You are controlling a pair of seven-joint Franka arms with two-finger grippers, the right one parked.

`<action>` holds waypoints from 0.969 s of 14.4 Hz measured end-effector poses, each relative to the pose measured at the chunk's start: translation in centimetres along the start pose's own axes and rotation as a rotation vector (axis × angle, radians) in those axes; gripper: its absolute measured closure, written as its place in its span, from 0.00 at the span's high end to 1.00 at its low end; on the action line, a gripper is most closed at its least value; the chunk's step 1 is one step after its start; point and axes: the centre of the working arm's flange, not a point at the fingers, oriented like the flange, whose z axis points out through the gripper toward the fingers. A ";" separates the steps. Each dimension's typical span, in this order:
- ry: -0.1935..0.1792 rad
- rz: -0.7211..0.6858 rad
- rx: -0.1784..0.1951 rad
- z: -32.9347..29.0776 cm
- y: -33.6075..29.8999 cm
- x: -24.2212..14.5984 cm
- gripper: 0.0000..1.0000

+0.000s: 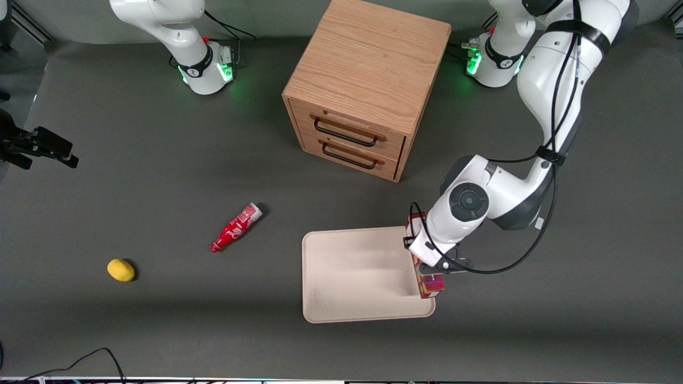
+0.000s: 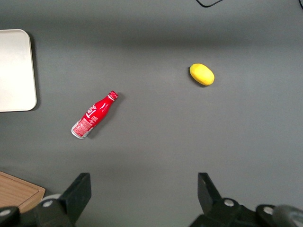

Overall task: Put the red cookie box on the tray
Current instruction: 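Lower the box onto the tray's rim area and open the left gripper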

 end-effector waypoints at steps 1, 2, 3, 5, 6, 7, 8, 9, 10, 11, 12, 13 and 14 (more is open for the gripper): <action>0.007 0.011 0.004 0.6 0.1 -0.1 0.26; 0.008 0.017 0.006 1.1 0.1 -0.1 0.26; 0.010 0.019 0.003 1.4 0.1 -0.1 0.26; 0.010 0.022 0.001 1.9 0.2 -0.2 0.26; 0.009 0.025 0.002 2.1 0.3 -0.3 0.26; 0.010 0.028 0.005 2.1 0.3 -0.3 0.26; 0.012 0.030 0.008 2.2 0.3 -0.3 0.26; 0.013 0.030 0.011 2.3 0.4 -0.4 0.26; 0.016 0.029 0.017 2.4 0.4 -0.4 0.26; 0.019 0.030 0.022 2.5 0.4 -0.4 0.33; 0.023 0.030 0.022 2.6 0.4 -0.4 0.42; 0.025 0.030 0.022 2.6 0.4 -0.4 0.52; 0.026 0.029 0.020 2.6 0.4 -0.4 0.64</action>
